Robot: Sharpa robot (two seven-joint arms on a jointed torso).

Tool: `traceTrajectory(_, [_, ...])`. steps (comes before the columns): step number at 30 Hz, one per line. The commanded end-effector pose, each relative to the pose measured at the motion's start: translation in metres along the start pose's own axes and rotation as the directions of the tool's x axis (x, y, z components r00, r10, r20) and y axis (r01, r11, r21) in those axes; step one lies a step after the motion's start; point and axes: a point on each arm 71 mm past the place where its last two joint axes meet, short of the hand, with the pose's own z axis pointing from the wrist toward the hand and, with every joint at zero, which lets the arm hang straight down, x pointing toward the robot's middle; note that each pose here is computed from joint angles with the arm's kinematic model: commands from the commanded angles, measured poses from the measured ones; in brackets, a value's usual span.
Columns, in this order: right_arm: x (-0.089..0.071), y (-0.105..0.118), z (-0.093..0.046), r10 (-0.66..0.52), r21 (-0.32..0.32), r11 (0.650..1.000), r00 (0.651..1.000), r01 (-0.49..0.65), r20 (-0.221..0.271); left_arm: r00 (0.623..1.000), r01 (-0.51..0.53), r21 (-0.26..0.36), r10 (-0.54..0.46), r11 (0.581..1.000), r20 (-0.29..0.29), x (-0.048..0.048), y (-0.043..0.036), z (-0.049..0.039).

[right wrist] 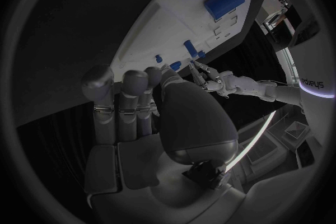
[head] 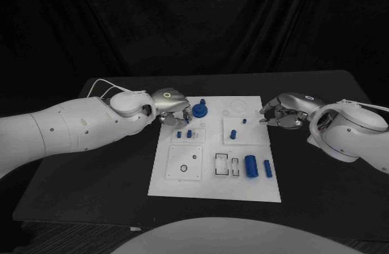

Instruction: Assemble the parts on the task board

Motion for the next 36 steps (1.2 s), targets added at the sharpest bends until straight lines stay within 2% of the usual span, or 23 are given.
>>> traceTrajectory(1, [0.0012,-0.0005,0.0,-0.002,0.004,1.0,1.0,0.002,-0.005,1.0,0.012,0.028,-0.011,1.0,-0.02,0.0043,-0.0058,0.0008])
traceTrajectory(20, [0.0017,-0.0012,0.0005,-0.002,0.007,1.0,1.0,0.002,-0.006,1.0,0.01,0.037,-0.01,0.999,-0.005,0.0032,-0.0081,0.0002])
traceTrajectory(31, [0.0031,-0.0015,0.0003,-0.001,0.008,1.0,1.0,0.001,-0.008,1.0,0.012,0.022,-0.012,1.0,-0.014,0.0042,-0.006,-0.0005])
traceTrajectory(36, [0.0032,-0.0017,0.0002,-0.001,0.007,1.0,1.0,0.001,-0.007,1.0,0.006,0.011,-0.006,1.0,0.002,0.0034,-0.0039,-0.0018])
